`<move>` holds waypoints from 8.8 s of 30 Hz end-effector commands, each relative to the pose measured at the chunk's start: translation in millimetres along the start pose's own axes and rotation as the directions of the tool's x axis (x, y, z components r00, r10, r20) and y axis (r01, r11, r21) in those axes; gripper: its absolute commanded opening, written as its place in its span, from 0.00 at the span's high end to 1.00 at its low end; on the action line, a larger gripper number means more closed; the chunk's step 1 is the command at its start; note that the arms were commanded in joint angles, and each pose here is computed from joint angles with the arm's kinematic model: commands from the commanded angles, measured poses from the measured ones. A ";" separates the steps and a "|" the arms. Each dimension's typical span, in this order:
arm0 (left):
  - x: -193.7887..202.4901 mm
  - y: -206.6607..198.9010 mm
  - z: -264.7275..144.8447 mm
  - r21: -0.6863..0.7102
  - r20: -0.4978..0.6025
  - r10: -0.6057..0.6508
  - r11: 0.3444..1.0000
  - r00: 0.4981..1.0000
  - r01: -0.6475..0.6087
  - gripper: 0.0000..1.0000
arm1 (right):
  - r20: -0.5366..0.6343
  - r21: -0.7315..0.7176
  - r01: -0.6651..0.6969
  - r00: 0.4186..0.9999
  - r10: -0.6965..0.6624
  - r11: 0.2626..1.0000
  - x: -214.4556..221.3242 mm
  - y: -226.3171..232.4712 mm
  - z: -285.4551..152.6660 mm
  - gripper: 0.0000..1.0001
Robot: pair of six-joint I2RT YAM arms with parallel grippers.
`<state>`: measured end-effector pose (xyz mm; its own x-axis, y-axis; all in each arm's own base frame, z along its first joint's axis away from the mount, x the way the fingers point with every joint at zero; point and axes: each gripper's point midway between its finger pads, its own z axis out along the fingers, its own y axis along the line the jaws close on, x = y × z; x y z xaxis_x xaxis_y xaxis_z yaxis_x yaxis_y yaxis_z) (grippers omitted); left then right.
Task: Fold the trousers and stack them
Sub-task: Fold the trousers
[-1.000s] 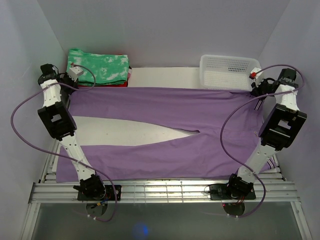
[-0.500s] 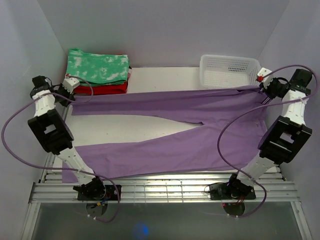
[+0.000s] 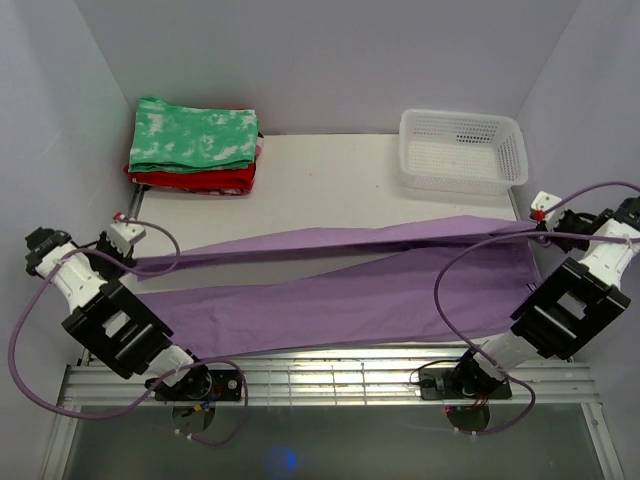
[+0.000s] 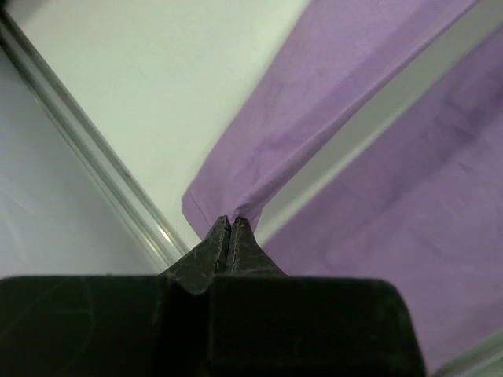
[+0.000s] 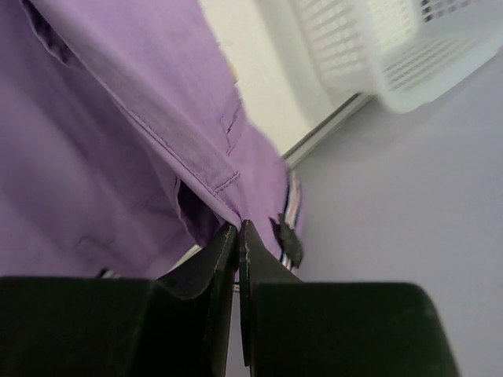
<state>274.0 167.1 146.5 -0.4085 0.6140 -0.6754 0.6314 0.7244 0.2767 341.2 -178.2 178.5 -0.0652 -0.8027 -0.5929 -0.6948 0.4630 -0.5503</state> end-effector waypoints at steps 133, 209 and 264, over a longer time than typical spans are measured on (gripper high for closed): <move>-198.4 -353.9 117.5 0.627 0.126 0.223 0.737 0.967 -0.252 0.39 | -0.181 -0.441 0.168 0.946 -0.270 0.882 -35.3 232.9 33.7 0.33; -107.9 -442.5 149.8 0.831 -0.078 0.555 0.496 0.828 -0.254 1.00 | -0.232 -0.576 0.287 0.841 -0.489 0.766 16.1 264.2 32.8 0.92; -113.3 -361.8 170.0 0.710 -0.121 0.507 0.645 0.853 -0.283 0.79 | -0.325 -0.343 0.343 0.830 -0.454 0.874 -2.3 115.0 -8.8 0.92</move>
<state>214.1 -245.2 18.8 -0.0796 0.8911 -0.4467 0.9940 0.0374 -0.1025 242.1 -122.7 78.0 -0.0113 -0.9973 -0.0728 -0.9152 0.0396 -0.4011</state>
